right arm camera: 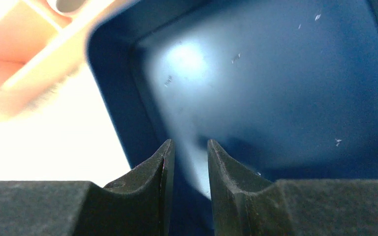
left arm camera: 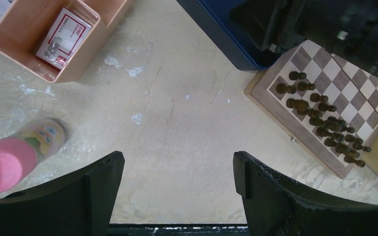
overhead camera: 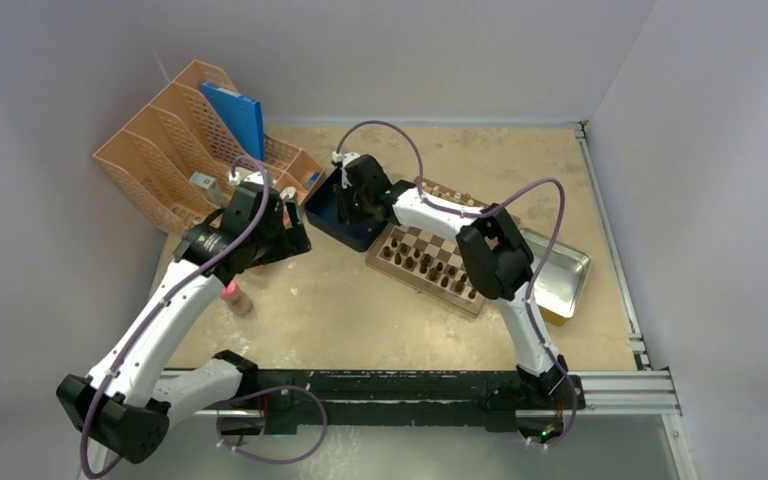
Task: Set up the chess pieces on the board
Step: Adjust the storage box at the center of the board.
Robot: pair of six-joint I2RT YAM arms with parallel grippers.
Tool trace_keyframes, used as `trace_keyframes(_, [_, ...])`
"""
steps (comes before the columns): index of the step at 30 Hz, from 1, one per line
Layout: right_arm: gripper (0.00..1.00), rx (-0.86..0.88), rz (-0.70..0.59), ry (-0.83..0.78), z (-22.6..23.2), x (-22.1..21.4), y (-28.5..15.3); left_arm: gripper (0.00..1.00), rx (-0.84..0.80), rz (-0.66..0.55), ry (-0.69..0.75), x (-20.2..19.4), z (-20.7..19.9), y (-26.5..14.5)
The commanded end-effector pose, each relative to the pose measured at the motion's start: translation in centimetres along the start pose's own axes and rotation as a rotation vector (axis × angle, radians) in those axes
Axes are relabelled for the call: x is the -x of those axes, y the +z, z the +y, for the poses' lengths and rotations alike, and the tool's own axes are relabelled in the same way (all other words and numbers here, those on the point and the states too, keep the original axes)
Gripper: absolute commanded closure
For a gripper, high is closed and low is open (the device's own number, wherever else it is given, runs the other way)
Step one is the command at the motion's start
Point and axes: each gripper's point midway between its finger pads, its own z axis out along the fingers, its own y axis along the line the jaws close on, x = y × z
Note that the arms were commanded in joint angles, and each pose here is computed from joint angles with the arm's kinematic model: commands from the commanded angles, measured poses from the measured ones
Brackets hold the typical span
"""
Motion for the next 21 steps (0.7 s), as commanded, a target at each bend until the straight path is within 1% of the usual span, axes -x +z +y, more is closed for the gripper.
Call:
trace_keyframes(1, [0.67,0.073,-0.198,0.038,2.9,7.7,-4.7,0.2,0.013,-0.048,-0.131,2.5,-1.3,0.4])
trace_keyframes(4, [0.66,0.029,-0.23,0.082,2.3,9.1,-6.1,0.25,0.022,-0.05,-0.194,3.2,-1.8,1.6])
trace_keyframes(8, [0.66,-0.13,-0.269,0.221,-0.7,10.2,-7.9,0.33,0.047,-0.036,-0.315,4.0,-2.6,3.7])
trace_keyframes(11, [0.66,-0.269,-0.298,0.311,-3.5,10.6,-9.7,0.36,0.071,0.011,-0.431,4.3,-3.3,5.7])
trace_keyframes(13, [0.66,-0.326,-0.321,0.355,-5.1,10.6,-10.9,0.38,0.097,0.053,-0.513,4.1,-3.8,7.4])
trace_keyframes(16, [0.66,-0.344,-0.356,0.384,-6.2,10.9,-12.9,0.42,0.125,0.079,-0.584,4.3,-4.5,9.3])
trace_keyframes(21, [0.66,-0.285,-0.411,0.377,-5.4,11.1,-15.6,0.49,0.139,0.087,-0.654,4.8,-5.6,13.1])
